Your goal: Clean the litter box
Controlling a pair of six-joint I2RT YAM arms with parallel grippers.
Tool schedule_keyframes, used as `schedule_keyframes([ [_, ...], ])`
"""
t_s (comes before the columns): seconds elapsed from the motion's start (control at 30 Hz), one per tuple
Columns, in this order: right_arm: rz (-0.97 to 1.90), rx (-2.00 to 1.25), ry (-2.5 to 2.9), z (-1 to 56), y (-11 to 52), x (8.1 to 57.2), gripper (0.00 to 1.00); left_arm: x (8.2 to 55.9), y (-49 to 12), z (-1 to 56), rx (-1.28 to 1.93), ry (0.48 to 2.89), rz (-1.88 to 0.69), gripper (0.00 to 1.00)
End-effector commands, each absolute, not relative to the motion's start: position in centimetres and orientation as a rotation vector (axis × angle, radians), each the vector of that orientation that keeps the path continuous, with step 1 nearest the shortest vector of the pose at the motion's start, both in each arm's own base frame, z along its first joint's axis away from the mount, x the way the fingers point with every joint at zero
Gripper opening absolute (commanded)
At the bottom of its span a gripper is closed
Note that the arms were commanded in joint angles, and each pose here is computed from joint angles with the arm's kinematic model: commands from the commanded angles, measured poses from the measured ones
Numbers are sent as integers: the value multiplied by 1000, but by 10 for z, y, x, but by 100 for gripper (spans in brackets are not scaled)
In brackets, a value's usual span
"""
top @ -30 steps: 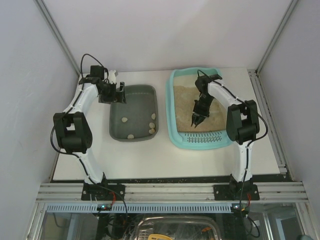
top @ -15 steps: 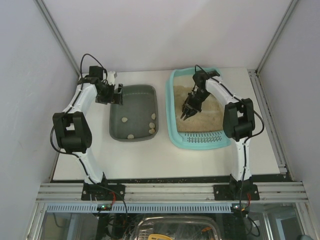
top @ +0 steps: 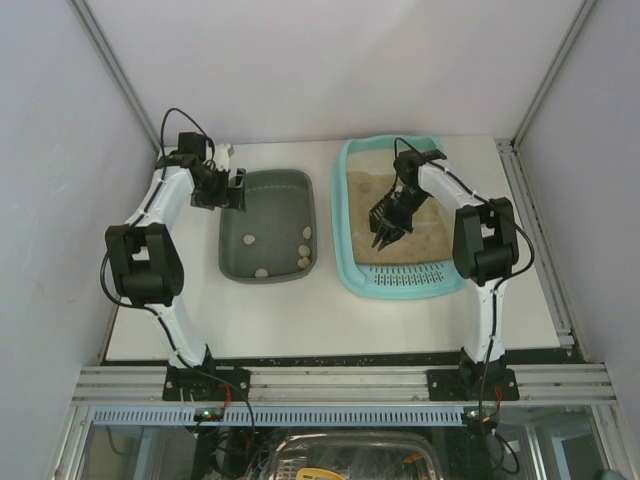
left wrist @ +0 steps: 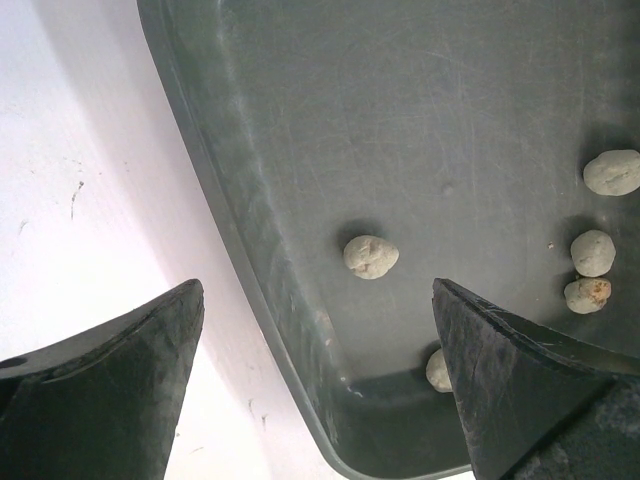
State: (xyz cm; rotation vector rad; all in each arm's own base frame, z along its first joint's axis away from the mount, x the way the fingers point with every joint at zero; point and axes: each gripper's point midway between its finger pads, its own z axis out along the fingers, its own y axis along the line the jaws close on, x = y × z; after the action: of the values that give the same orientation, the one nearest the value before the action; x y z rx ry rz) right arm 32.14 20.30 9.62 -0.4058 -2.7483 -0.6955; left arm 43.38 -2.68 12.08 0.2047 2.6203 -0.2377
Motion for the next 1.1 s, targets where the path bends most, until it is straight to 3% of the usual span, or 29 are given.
schedule_keyframes([
  [0.0, -368, -404, -2916, 104, 147, 313, 0, 445, -27, 145, 191, 2560, -243, 100],
  [0.13, -190, -395, -3053, 111, 118, 323, 0, 444, -29, 147, 175, 2563, -262, 100],
  [0.43, -282, -238, -3144, 83, 119, 362, 0, 456, -31, 164, 198, 2580, -228, 100],
  [0.63, -475, -205, -3103, 55, 139, 378, 0, 456, -41, 174, 267, 2573, -199, 100],
  [1.07, -463, -40, -3098, 29, 198, 370, 0, 447, -56, 172, 286, 2560, -188, 100],
])
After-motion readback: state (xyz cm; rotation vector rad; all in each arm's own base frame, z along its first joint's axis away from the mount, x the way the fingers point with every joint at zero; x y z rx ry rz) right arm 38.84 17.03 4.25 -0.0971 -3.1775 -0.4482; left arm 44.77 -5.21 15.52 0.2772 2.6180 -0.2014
